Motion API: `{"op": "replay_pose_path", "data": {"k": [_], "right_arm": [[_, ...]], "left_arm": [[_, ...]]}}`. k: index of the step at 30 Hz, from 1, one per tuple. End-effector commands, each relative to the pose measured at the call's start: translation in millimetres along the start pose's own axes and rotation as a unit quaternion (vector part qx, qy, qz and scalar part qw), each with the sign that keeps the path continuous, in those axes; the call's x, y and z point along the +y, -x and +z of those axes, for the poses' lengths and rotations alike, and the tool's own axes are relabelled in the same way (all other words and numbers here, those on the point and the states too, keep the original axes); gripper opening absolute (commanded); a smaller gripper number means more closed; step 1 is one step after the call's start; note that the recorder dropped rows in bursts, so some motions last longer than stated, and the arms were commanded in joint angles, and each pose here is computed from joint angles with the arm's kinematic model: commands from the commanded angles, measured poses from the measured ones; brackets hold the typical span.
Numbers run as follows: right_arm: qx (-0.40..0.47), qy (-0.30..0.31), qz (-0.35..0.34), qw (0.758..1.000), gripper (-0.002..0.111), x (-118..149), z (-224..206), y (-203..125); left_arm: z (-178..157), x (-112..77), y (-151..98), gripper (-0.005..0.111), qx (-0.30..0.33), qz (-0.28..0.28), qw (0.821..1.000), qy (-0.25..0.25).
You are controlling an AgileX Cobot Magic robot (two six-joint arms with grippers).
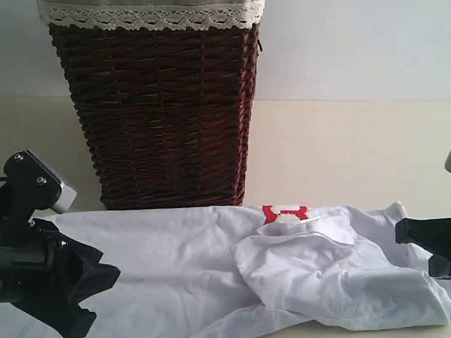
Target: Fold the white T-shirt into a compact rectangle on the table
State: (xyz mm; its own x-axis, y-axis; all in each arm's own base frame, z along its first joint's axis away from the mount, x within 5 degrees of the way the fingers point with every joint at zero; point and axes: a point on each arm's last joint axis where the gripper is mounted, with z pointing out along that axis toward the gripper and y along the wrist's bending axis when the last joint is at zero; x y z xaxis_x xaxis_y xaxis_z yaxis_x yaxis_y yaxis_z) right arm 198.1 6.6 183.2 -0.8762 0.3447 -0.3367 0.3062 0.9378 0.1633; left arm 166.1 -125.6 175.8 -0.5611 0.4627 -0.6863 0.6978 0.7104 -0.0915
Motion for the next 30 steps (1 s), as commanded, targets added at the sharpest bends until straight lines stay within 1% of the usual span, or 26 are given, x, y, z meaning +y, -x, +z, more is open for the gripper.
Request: {"op": "replay_pose_path", "data": {"k": [1, 2, 5, 9, 17, 20, 22, 24, 25, 26, 27, 29, 30], "right_arm": [[0.022, -0.001, 0.020, 1.000, 0.000, -7.2, 11.5, 1.4], [0.023, -0.001, 0.020, 1.000, 0.000, -7.3, 13.0, 1.6], [0.021, -0.002, -0.010, 1.000, 0.000, -7.4, 15.1, 2.5], [0.012, -0.003, -0.024, 1.000, 0.000, -7.7, 14.8, 4.1], [-0.013, 0.002, -0.020, 1.000, 0.000, -6.7, 14.8, 8.7], [-0.032, -0.005, -0.042, 0.999, 0.000, -7.8, 14.2, 12.1], [-0.029, -0.013, -0.057, 0.998, 0.000, -9.2, 14.2, 11.5], [-0.023, -0.041, -0.026, 0.999, 0.000, -18.5, 15.4, 14.6], [-0.017, -0.054, -0.001, 0.998, 0.004, -26.4, 17.0, 16.5], [-0.004, -0.062, -0.003, 0.998, 0.011, -31.5, 17.5, 18.3], [0.006, -0.062, -0.001, 0.998, 0.022, -35.1, 16.5, 22.1], [0.017, -0.046, -0.007, 0.999, 0.037, -34.0, 15.3, 28.2], [0.027, -0.040, -0.011, 0.999, 0.043, -32.5, 15.5, 30.1]], "left_arm": [[0.4, -1.2, -1.3, 0.038, 0.002, -0.003, 1.000, -0.003], [0.4, -1.2, -1.3, 0.038, 0.002, -0.003, 1.000, -0.003], [0.4, -1.2, -1.3, 0.038, 0.002, -0.003, 1.000, -0.003], [0.4, -1.2, -1.3, 0.038, 0.002, -0.003, 1.000, -0.003], [0.4, -1.2, -1.3, 0.038, 0.002, -0.003, 1.000, -0.003], [0.4, -1.2, -1.3, 0.038, 0.002, -0.003, 1.000, -0.003], [0.4, -1.2, -1.3, 0.038, 0.002, -0.003, 1.000, -0.003], [0.4, -1.2, -1.3, 0.038, 0.002, -0.003, 1.000, -0.003], [0.4, -1.2, -1.3, 0.038, 0.002, -0.004, 1.000, -0.003], [0.4, -1.2, -1.3, 0.038, 0.002, -0.004, 1.000, -0.003], [0.4, -1.2, -1.3, 0.038, 0.002, -0.004, 1.000, -0.003], [0.4, -1.2, -1.3, 0.038, 0.002, -0.004, 1.000, -0.003], [0.4, -1.2, -1.3, 0.038, 0.002, -0.004, 1.000, -0.003]]}}
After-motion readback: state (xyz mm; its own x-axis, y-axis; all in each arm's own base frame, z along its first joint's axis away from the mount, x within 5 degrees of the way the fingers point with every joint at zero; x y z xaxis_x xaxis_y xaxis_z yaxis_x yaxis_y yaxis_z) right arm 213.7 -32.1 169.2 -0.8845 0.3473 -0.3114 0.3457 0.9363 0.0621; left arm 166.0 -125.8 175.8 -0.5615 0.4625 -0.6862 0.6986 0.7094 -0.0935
